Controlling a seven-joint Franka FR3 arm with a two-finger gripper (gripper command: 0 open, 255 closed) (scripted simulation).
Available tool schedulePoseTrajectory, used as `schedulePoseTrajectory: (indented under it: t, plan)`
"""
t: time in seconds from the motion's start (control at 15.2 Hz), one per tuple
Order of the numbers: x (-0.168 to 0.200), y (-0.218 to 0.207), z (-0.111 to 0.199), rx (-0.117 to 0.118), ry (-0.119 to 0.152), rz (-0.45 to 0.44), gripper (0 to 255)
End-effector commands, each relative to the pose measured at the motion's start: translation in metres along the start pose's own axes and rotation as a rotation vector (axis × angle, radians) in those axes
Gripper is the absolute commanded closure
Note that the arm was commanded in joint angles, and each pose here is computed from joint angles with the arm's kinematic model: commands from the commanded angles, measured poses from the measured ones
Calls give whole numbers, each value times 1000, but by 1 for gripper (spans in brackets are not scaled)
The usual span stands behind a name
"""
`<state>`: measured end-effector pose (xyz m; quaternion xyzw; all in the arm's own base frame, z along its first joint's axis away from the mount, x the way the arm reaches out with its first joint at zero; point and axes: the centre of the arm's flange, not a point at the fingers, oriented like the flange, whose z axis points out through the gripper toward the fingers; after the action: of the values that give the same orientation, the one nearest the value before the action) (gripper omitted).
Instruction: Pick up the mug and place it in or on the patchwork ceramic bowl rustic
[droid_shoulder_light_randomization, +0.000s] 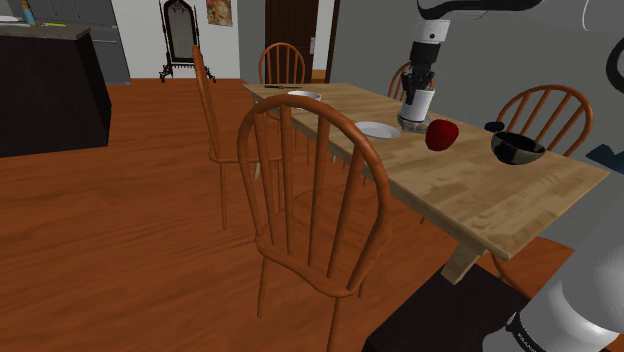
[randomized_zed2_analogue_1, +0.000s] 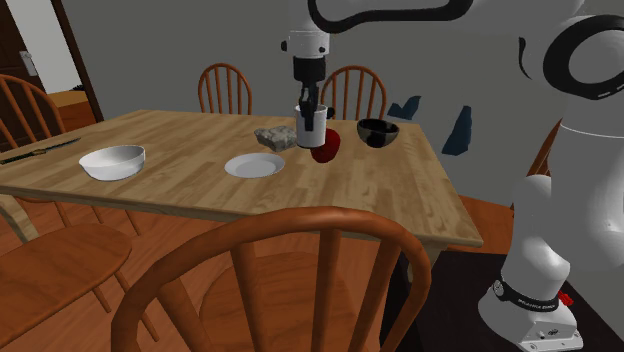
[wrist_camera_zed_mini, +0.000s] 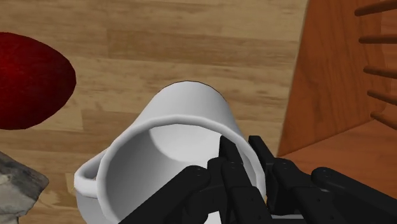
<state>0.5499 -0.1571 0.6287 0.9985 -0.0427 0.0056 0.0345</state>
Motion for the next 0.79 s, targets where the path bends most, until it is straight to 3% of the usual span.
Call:
schedulePoseTrajectory:
  t: [0.0, 0.2, 0.73]
  plan:
    - [0, 1, -11, 0, 0, 0, 255]
    - [0, 2, -24, 0, 0, 0, 255]
    - [-46, 97, -24, 0, 0, 0, 255]
